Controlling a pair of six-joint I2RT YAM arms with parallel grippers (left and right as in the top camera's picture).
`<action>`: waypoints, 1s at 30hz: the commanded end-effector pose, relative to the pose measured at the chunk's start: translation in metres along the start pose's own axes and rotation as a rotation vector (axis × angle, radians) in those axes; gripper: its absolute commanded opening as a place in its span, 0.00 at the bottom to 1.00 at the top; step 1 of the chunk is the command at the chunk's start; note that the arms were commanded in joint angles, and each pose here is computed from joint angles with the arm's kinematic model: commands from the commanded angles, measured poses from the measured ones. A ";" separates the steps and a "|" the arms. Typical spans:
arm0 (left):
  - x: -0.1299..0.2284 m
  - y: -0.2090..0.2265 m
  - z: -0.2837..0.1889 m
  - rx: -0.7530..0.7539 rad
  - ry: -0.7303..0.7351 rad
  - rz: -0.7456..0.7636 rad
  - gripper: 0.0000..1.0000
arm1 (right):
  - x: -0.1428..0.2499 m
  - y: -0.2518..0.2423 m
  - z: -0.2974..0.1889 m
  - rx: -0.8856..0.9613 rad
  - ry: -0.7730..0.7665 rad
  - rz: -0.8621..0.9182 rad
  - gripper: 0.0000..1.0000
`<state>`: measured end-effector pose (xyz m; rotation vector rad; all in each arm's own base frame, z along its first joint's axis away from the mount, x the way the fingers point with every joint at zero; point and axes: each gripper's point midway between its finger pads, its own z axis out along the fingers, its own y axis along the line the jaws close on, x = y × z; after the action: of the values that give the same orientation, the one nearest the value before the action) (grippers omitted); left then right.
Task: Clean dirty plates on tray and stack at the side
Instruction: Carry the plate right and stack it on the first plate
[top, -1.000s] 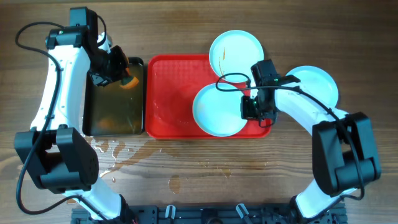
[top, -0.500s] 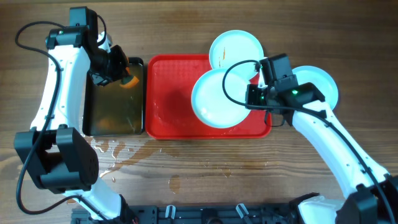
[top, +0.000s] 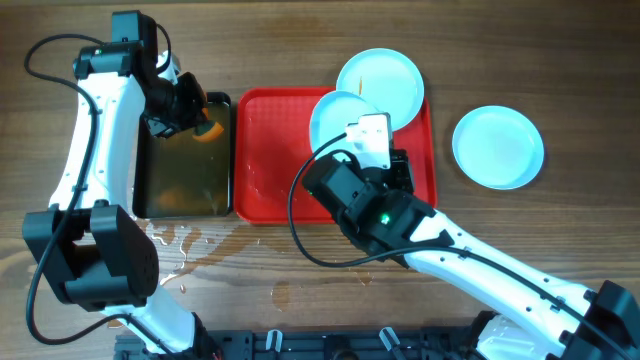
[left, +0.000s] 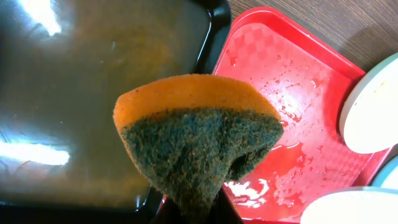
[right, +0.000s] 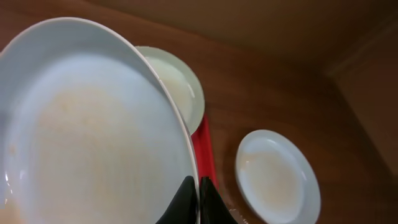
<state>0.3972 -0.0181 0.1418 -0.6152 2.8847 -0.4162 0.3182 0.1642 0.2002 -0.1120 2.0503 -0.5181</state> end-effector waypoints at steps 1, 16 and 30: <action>0.000 0.002 0.001 -0.010 -0.002 -0.007 0.04 | -0.010 -0.008 -0.002 0.041 -0.036 0.030 0.04; -0.001 0.002 0.001 -0.010 -0.003 -0.006 0.04 | 0.106 -0.234 0.106 0.083 0.520 0.897 0.04; -0.002 0.001 0.001 -0.007 -0.008 -0.005 0.04 | 0.129 -0.223 0.150 -0.042 0.714 0.913 0.34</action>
<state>0.3980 -0.0180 0.1418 -0.6139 2.8815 -0.4160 0.3153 -0.1316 0.0655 1.2027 2.5880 -0.0804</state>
